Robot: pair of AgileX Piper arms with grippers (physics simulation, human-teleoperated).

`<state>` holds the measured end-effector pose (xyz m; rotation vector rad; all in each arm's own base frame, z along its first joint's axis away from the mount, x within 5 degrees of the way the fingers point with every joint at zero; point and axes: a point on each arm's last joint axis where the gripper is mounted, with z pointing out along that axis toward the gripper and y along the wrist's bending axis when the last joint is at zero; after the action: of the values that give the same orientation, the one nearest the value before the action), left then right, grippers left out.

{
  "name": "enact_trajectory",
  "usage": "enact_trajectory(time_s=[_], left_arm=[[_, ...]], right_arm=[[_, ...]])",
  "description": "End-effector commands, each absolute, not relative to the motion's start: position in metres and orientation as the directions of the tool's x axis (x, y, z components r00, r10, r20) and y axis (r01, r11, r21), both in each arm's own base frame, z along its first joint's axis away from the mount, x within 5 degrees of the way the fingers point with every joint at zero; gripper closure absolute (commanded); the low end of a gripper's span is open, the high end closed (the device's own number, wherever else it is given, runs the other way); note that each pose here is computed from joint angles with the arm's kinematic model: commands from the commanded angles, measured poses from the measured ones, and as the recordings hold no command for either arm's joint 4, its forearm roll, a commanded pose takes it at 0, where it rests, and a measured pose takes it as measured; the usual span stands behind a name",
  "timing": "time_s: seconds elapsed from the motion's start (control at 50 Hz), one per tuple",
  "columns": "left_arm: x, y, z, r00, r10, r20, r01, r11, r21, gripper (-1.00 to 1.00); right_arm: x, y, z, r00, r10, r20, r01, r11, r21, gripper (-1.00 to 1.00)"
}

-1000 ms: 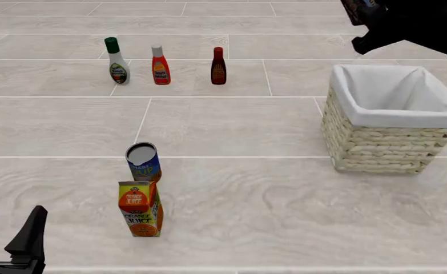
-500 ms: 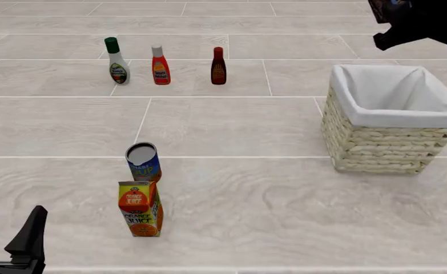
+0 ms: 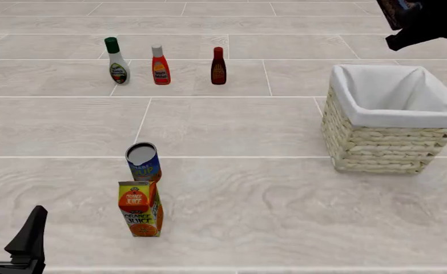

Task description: Pick the chocolate pudding and place it in the basket.

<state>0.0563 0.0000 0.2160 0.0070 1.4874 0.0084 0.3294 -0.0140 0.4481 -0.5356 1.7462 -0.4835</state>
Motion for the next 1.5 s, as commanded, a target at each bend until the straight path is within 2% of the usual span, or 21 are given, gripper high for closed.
enact_trajectory(time_s=[0.02, 0.46, 1.06, 1.5], left_arm=[[0.056, 0.000, 0.215, 0.085, 0.008, -0.996, -0.002, 1.000, 0.008, -1.00], [0.056, 0.000, 0.215, 0.085, 0.009, -0.996, -0.002, 1.000, 0.008, -1.00], [0.056, 0.000, 0.215, 0.085, 0.008, -0.996, -0.002, 1.000, 0.008, -1.00], [0.056, 0.000, 0.215, 0.085, 0.008, -0.996, -0.002, 1.000, 0.008, -1.00]], right_arm=[[0.342, -0.024, 0.443, -0.276, -0.605, -0.747, -0.132, 0.793, -0.594, 1.00], [0.356, -0.032, 0.441, -0.353, -0.646, -0.677, -0.200, 0.759, -0.619, 1.00], [0.386, -0.034, 0.462, -0.429, -0.686, -0.587, -0.320, 0.724, -0.611, 1.00], [0.398, -0.057, 0.446, -0.495, -0.720, -0.486, -0.396, 0.685, -0.612, 1.00]])
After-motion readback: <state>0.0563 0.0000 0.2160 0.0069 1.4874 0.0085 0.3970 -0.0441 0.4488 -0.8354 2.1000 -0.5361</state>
